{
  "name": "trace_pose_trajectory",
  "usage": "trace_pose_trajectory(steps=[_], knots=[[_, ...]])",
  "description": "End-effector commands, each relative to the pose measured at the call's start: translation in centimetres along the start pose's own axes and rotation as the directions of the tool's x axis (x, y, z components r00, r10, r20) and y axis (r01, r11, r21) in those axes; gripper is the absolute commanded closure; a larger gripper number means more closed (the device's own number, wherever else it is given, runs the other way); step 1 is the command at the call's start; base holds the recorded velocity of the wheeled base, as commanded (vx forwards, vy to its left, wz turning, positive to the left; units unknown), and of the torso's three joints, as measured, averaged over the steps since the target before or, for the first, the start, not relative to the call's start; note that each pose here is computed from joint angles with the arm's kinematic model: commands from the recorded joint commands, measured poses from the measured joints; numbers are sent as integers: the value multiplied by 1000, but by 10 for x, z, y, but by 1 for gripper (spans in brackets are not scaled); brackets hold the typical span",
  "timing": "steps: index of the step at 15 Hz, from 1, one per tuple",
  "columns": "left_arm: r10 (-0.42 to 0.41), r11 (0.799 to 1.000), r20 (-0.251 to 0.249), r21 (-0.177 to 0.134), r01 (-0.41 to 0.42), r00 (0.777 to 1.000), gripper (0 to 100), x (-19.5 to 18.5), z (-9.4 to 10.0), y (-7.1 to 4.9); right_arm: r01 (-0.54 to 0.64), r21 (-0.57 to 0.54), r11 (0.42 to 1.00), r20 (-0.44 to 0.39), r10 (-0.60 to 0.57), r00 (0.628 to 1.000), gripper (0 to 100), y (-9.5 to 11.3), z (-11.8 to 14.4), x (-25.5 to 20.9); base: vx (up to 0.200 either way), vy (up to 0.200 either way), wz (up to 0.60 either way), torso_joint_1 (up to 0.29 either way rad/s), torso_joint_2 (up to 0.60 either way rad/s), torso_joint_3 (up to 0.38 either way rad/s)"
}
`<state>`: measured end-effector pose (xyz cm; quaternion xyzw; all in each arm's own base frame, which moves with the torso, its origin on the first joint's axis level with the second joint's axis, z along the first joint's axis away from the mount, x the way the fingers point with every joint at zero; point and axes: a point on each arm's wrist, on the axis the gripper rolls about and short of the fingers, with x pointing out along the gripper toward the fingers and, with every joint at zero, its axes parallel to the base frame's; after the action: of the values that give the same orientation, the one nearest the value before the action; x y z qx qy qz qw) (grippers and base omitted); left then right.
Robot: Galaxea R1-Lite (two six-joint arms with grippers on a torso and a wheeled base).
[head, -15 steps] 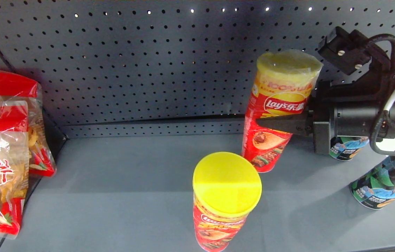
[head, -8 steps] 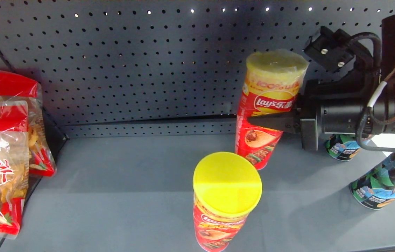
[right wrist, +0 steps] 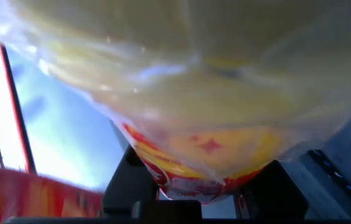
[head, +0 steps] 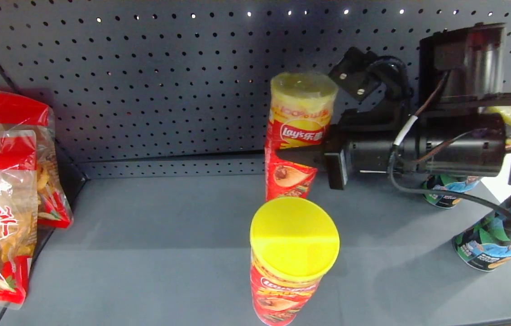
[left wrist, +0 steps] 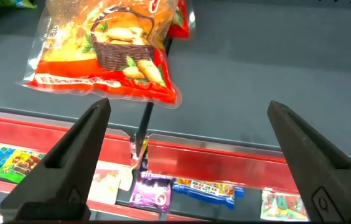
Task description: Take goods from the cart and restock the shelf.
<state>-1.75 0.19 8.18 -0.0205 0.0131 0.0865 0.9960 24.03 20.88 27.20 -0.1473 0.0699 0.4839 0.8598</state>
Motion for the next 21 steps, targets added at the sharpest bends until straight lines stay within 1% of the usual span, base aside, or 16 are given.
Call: trace_pose_trajectory(steps=[1, 4, 7, 8, 10, 18, 21], knots=[[1, 1000, -2, 0, -1, 1000, 0, 0, 0, 0, -35, 24, 999, -53, 36, 998, 100, 6, -17, 30, 0, 0, 0, 0, 0, 0], [1, 1000, -2, 0, -1, 1000, 0, 0, 0, 0, -36, 33, 999, -68, 38, 997, 100, 5, -22, 39, 0, 0, 0, 0, 0, 0], [1, 1000, -2, 0, -1, 1000, 0, 0, 0, 0, -9, 36, 999, -58, 11, 998, 100, -5, -25, 43, 0, 0, 0, 0, 0, 0], [1, 1000, -2, 0, -1, 1000, 0, 0, 0, 0, 13, 41, 999, -55, -11, 998, 100, -13, -26, 44, 0, 0, 0, 0, 0, 0], [1, 1000, -2, 0, -1, 1000, 0, 0, 0, 0, 31, 44, 999, -51, -29, 998, 100, -21, -25, 45, 0, 0, 0, 0, 0, 0], [1, 1000, -2, 0, -1, 1000, 0, 0, 0, 0, 26, 49, 998, -65, -23, 998, 100, -21, -30, 51, 0, 0, 0, 0, 0, 0], [1, 1000, -2, 0, -1, 1000, 0, 0, 0, 0, 24, 47, 999, -58, -22, 998, 100, -19, -27, 47, 0, 0, 0, 0, 0, 0]])
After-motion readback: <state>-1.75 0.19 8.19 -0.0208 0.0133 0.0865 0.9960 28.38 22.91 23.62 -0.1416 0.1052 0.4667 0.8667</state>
